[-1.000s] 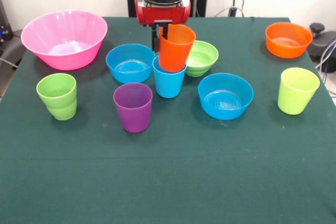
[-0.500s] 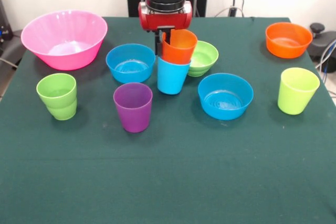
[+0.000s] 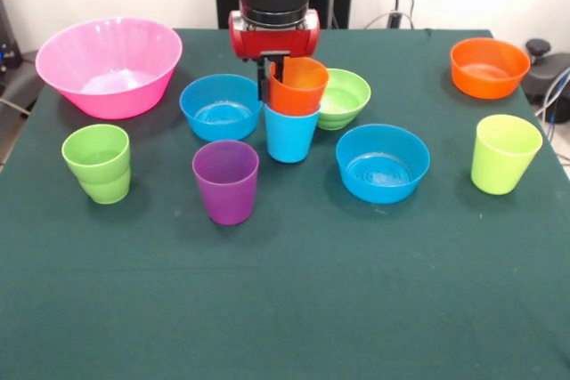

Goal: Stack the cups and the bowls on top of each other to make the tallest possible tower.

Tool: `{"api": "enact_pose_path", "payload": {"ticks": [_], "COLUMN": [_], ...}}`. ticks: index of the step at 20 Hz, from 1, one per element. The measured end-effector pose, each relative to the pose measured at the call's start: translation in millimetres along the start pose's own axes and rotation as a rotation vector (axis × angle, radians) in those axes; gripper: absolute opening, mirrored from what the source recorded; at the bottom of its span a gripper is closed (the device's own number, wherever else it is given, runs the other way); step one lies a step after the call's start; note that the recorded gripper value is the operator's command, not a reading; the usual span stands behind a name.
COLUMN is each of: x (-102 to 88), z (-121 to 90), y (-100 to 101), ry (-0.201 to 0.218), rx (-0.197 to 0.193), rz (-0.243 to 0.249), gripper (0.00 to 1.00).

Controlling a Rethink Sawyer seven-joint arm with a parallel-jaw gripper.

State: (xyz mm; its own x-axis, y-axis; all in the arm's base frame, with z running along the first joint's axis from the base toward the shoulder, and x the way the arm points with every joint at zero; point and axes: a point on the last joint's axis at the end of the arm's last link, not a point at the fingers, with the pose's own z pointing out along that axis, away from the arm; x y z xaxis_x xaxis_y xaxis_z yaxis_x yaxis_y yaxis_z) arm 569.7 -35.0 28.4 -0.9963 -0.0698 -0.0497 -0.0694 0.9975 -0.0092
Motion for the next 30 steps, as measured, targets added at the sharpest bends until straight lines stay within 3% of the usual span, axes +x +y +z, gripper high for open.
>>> {"api": "enact_pose_path", "payload": {"ticks": [10,23,24,30], "x": [1.8,0.3,0.7,2.6], "z": [7.0,6.9,7.4,10.4], "y": [-10.3,-9.7,-9.5,-8.5], "ry": [0.004,-0.004,-0.002,0.004], "rx": [-0.006,-0.007,-0.007,-0.011], "rz": [0.022,0.021,0.02,0.021], "gripper": [0.0,0.0,1.0,1.0]}}
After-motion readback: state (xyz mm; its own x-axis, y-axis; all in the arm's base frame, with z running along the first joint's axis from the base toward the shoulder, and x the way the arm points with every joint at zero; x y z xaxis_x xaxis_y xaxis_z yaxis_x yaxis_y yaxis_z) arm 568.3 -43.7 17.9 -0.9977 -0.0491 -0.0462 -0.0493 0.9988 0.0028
